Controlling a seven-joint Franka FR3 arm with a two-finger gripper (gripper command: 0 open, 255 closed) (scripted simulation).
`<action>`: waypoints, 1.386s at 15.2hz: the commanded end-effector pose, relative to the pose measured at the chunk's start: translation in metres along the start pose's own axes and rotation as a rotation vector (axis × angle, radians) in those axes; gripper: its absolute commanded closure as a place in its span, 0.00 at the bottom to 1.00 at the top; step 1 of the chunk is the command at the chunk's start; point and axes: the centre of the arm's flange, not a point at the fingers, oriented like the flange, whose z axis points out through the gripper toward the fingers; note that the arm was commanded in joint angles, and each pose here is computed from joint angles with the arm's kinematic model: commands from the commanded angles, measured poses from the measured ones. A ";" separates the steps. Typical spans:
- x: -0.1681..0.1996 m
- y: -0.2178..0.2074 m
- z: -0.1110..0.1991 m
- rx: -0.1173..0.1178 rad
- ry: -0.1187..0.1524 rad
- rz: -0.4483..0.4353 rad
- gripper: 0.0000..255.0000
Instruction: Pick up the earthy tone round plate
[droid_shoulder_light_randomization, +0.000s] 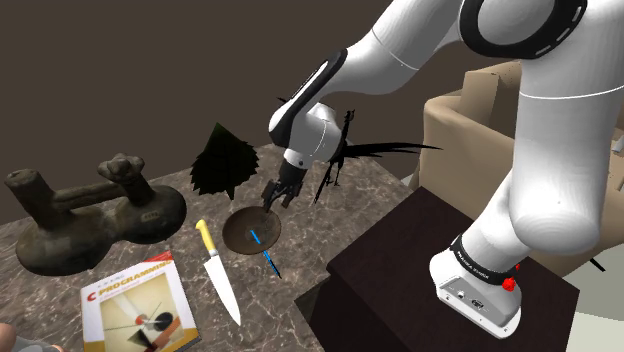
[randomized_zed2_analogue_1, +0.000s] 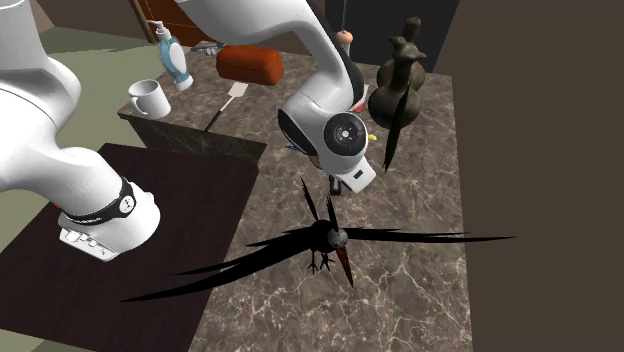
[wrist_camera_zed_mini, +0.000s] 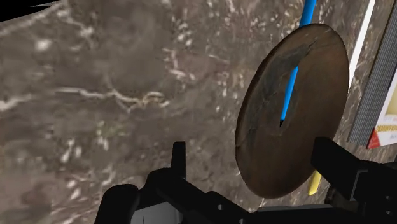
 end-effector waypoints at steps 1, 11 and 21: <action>0.000 0.003 0.003 0.000 0.000 0.000 0.00; 0.000 0.003 0.003 0.000 0.000 0.000 1.00; 0.001 -0.024 -0.042 0.000 0.000 0.000 1.00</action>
